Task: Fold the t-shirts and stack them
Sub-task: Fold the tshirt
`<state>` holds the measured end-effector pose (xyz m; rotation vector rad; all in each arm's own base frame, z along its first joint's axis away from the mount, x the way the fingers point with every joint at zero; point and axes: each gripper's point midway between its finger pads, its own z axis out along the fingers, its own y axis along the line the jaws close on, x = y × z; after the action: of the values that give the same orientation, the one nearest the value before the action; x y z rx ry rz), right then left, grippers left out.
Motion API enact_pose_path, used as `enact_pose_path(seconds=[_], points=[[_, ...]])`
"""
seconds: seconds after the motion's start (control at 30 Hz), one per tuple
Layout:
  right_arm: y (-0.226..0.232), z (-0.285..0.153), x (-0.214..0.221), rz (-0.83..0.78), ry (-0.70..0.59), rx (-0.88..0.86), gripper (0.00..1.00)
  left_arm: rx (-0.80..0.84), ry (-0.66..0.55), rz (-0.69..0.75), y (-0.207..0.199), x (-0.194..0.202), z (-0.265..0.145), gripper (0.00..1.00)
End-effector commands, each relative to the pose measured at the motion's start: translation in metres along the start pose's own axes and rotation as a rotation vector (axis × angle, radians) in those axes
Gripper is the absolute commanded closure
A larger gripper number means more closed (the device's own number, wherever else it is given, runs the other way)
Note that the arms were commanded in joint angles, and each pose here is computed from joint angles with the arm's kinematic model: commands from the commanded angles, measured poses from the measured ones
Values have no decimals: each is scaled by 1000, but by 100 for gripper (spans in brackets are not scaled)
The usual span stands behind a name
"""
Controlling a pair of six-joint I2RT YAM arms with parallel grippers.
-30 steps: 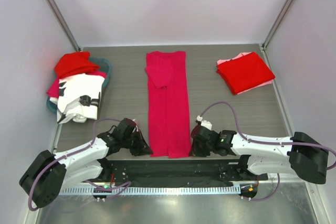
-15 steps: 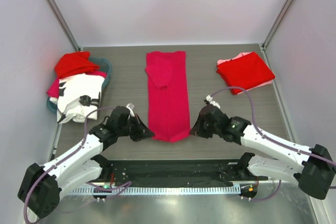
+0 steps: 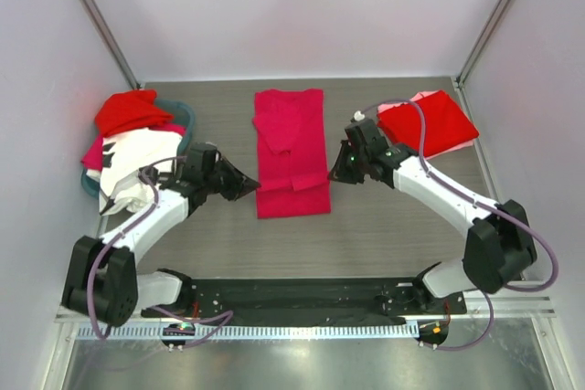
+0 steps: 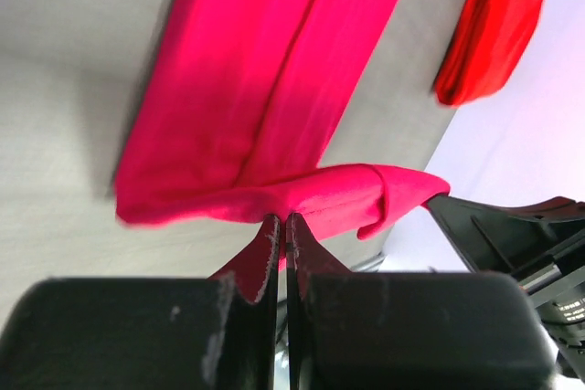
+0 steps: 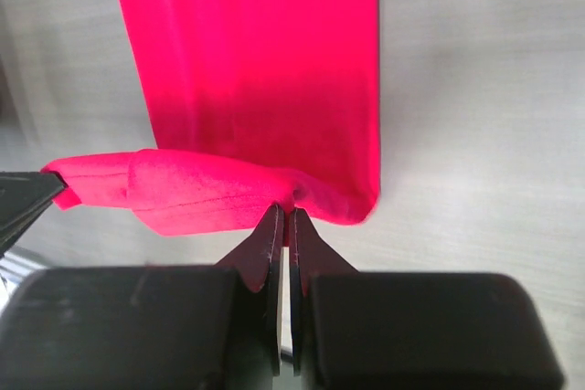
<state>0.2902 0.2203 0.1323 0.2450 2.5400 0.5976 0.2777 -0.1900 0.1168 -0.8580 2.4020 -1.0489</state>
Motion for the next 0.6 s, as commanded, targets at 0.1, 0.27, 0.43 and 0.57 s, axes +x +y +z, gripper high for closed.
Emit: enact_pose_path(seconds=[0.1, 0.27, 0.43, 0.57], points=[[15, 14, -43, -48, -29, -26, 99, 92, -63, 47, -52, -43, 22, 100], [14, 27, -57, -42, -27, -18, 99, 92, -93, 28, -59, -64, 35, 100], [13, 41, -71, -34, -27, -14, 99, 75, -109, 12, -61, -77, 47, 100], [11, 54, -77, -32, -16, -10, 99, 63, -111, -2, -58, -84, 56, 100]])
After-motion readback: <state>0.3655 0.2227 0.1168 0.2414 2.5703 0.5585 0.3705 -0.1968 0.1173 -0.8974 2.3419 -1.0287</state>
